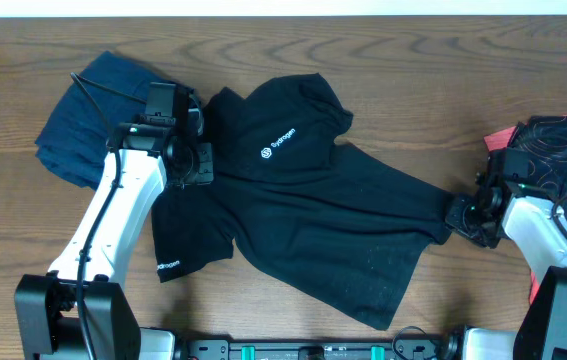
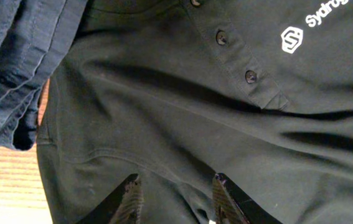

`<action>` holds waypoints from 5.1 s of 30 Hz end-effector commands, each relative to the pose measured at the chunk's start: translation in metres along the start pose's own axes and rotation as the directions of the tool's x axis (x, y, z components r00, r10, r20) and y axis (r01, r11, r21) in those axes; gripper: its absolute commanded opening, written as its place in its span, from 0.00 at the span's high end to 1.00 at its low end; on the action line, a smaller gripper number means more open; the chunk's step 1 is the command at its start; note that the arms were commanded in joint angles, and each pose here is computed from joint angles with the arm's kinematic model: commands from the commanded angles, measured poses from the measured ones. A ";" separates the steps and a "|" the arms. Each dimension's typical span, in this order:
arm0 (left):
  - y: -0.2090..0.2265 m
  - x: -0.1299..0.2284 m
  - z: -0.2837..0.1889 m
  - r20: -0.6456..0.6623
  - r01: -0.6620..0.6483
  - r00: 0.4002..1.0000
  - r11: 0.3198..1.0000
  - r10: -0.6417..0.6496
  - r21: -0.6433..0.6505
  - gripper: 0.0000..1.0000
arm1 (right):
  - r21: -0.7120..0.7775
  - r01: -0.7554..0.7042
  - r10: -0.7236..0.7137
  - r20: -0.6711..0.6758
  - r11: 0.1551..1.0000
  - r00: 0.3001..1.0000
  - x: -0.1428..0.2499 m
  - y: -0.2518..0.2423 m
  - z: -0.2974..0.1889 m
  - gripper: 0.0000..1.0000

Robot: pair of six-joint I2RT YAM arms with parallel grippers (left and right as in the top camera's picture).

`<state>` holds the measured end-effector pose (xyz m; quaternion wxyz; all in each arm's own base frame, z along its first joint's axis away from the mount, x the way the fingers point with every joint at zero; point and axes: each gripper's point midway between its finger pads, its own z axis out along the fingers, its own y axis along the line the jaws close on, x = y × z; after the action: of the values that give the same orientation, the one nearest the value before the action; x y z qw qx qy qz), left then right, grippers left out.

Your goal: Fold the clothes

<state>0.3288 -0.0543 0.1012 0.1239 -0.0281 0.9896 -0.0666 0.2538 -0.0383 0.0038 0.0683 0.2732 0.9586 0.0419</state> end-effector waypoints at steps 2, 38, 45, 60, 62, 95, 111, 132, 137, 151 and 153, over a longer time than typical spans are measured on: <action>-0.001 0.000 -0.005 0.008 0.007 1.000 1.000 -0.007 0.002 0.61 | 0.010 -0.012 0.012 0.012 1.000 1.000 0.004 -0.006 0.005 0.66; -0.021 0.007 -0.004 -0.007 -0.112 0.994 0.993 0.112 0.033 0.60 | -0.162 -0.378 0.411 0.389 0.911 0.824 -0.107 -0.050 -0.070 0.99; -0.086 -0.007 -0.004 0.139 -0.414 0.907 0.903 0.398 0.117 0.53 | -0.162 -0.375 0.408 0.366 0.913 0.836 -0.102 -0.048 -0.068 0.99; -0.135 -0.078 0.094 0.300 -0.490 0.853 0.854 0.428 0.173 0.71 | -0.244 -0.128 0.201 0.305 0.961 0.931 -0.090 -0.015 -0.066 0.99; -0.131 -0.081 0.112 0.288 -0.485 0.855 0.862 0.432 0.147 0.74 | -0.239 -0.129 0.199 0.295 0.962 0.935 -0.087 -0.016 -0.065 0.99; -0.021 -0.130 0.047 0.361 -0.165 0.912 0.979 0.197 -0.119 0.48 | -0.283 0.024 0.067 0.309 0.959 0.949 -0.095 0.003 -0.053 0.29; -0.032 -0.074 -0.084 0.398 -0.166 0.903 0.986 0.163 -0.028 0.31 | -0.179 0.027 -0.017 0.060 0.984 0.998 0.010 0.031 0.014 0.52; -0.023 -0.038 -0.080 0.272 -0.159 0.948 0.986 0.164 -0.039 0.30 | 0.132 -0.300 0.247 0.314 0.945 0.917 -0.082 -0.067 -0.025 0.64; -0.024 -0.014 -0.068 0.164 -0.133 0.978 0.991 0.131 -0.001 0.29 | 0.078 -0.250 0.221 0.274 0.965 0.936 -0.094 -0.049 -0.049 0.35; -0.006 0.060 0.063 -0.241 -0.061 0.969 0.998 0.059 0.000 0.29 | -0.361 0.093 -0.024 0.191 0.928 0.981 -0.084 0.044 -0.097 0.36; -0.005 0.058 0.075 -0.244 -0.061 0.968 0.998 0.058 -0.001 0.29 | -0.350 0.093 -0.026 0.192 0.932 0.981 -0.084 0.042 -0.096 0.35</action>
<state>0.2856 -0.0698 0.0269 0.0076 0.0176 0.9984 -0.0527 0.3227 -0.0652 0.0944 0.1808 0.2799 0.9316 0.1453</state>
